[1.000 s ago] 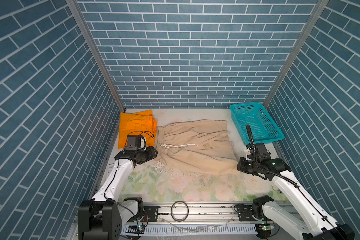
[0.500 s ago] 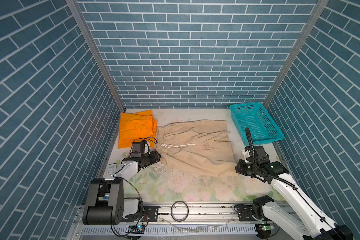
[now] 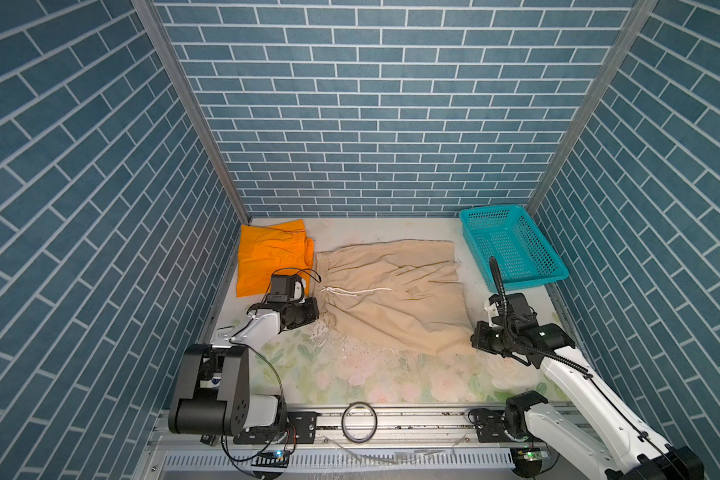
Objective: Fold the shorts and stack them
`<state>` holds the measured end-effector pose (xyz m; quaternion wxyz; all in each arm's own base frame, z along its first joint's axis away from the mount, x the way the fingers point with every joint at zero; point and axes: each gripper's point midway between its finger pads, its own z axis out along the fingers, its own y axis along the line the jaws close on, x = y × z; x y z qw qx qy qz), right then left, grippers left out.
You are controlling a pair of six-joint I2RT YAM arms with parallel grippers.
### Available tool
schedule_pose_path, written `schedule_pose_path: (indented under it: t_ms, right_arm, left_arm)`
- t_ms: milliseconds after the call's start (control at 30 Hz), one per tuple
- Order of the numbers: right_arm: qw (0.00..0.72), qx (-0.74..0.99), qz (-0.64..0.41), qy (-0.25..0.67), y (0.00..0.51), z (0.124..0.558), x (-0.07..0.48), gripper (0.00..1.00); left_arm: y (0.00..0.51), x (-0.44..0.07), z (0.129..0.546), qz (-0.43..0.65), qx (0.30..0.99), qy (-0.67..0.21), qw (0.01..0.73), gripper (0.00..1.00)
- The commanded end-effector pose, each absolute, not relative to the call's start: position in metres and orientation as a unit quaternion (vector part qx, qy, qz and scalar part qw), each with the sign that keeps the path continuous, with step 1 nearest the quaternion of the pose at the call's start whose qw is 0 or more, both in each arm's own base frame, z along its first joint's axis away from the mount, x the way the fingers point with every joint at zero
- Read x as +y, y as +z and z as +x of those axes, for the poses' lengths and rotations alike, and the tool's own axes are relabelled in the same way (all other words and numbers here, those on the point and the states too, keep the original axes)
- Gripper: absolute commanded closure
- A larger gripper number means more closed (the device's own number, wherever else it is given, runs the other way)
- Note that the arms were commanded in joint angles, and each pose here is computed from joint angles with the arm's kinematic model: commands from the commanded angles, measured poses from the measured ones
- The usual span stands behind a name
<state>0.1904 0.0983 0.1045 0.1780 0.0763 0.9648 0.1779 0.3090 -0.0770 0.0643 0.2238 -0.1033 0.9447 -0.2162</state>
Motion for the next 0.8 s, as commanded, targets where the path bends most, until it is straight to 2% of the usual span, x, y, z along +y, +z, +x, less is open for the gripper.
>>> schedule_pose_path:
  t_ms: [0, 200, 433, 567, 767]
  right_arm:
    - [0.196, 0.966, 0.08, 0.147, 0.127, 0.192, 0.085, 1.0]
    - [0.248, 0.957, 0.082, 0.125, 0.176, 0.197, 0.072, 1.0]
    - [0.267, 0.958, 0.051, 0.087, 0.211, 0.208, 0.064, 1.0]
    - [0.27, 0.961, 0.02, 0.055, 0.236, 0.245, 0.061, 1.0]
    - [0.276, 0.957, -0.003, 0.094, 0.249, 0.326, 0.075, 1.0]
  left_arm:
    - [0.1, -0.073, 0.295, -0.105, 0.952, -0.198, 0.211, 1.0]
    - [0.161, -0.075, 0.287, -0.075, 0.948, -0.2, 0.235, 1.0]
    - [0.184, -0.077, 0.261, -0.057, 0.955, -0.202, 0.211, 1.0]
    - [0.197, -0.069, 0.244, -0.051, 0.965, -0.174, 0.192, 1.0]
    - [0.179, -0.072, 0.248, -0.067, 0.967, -0.18, 0.169, 1.0]
